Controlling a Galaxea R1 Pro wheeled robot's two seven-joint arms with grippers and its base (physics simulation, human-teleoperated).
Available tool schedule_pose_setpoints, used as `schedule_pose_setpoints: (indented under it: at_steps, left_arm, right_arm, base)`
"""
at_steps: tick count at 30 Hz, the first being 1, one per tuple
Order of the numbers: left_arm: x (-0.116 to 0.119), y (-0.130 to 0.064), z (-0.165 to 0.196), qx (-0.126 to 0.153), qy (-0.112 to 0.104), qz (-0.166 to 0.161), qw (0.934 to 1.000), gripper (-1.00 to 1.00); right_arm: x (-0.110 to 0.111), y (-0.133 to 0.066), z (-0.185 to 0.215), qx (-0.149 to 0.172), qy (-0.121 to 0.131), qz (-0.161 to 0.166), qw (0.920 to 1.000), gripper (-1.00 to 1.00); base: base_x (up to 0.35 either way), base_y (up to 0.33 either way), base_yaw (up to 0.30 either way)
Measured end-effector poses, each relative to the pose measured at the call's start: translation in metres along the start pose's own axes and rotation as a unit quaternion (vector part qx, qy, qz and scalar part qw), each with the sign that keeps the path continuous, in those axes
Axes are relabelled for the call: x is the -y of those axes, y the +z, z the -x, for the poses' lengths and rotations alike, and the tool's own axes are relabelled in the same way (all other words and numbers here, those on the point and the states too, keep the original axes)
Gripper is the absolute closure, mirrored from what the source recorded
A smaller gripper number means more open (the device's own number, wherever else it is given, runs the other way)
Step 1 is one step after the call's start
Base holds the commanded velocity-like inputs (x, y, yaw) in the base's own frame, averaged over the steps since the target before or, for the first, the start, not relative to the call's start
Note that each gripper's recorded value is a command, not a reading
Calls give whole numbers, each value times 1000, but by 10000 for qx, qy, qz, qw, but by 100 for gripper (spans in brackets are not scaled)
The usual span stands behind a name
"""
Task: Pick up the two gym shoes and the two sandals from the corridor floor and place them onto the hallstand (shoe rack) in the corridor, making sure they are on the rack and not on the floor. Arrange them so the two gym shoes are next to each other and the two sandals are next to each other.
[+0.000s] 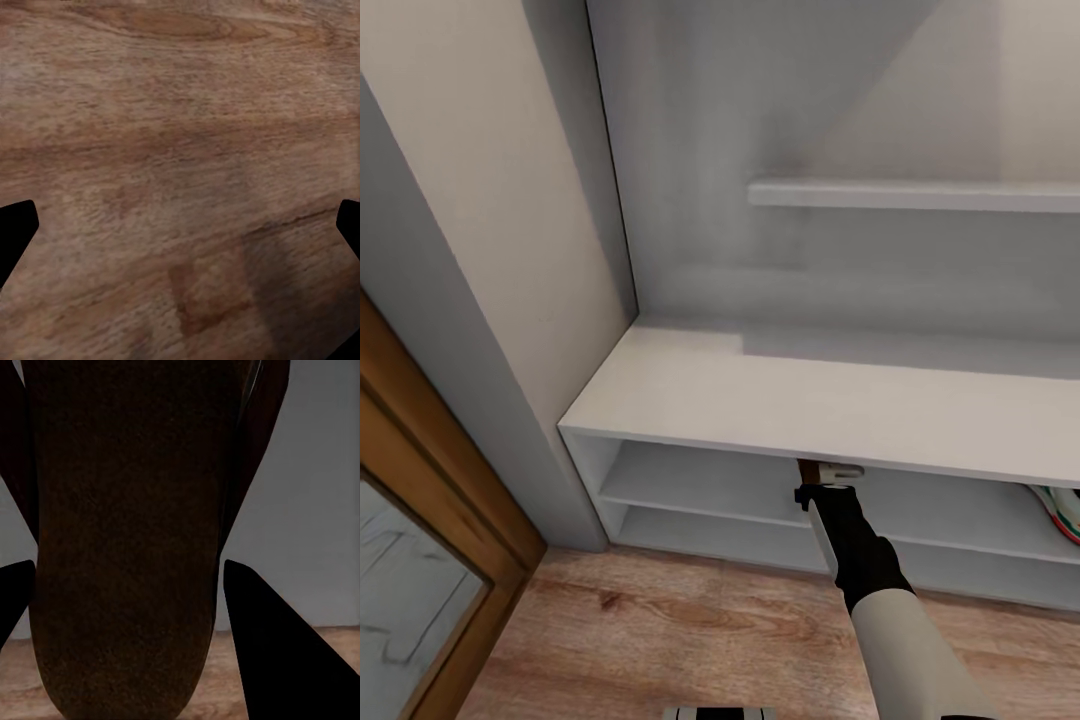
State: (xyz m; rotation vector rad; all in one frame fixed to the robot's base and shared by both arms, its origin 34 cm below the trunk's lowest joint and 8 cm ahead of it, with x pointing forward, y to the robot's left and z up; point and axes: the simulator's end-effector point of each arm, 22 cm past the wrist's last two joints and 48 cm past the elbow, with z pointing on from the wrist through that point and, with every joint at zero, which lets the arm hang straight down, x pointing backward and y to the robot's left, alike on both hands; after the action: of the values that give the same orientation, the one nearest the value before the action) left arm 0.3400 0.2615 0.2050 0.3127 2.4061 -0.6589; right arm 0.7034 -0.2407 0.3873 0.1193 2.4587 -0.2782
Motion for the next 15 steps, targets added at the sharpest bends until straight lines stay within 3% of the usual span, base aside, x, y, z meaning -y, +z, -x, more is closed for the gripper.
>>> schedule_pose_setpoints:
  at_steps: [8,15]
  left_arm:
    - [0,0,0,2,-2,-2,10000,-100]
    - [0,0,0,-1,0,-4,10000,-100]
  right_arm:
    - [0,0,0,1,1,0,10000,100]
    - [0,0,0,-3,-1,1,10000,100]
  base:
    - [145,0,0]
    - [35,0,0]
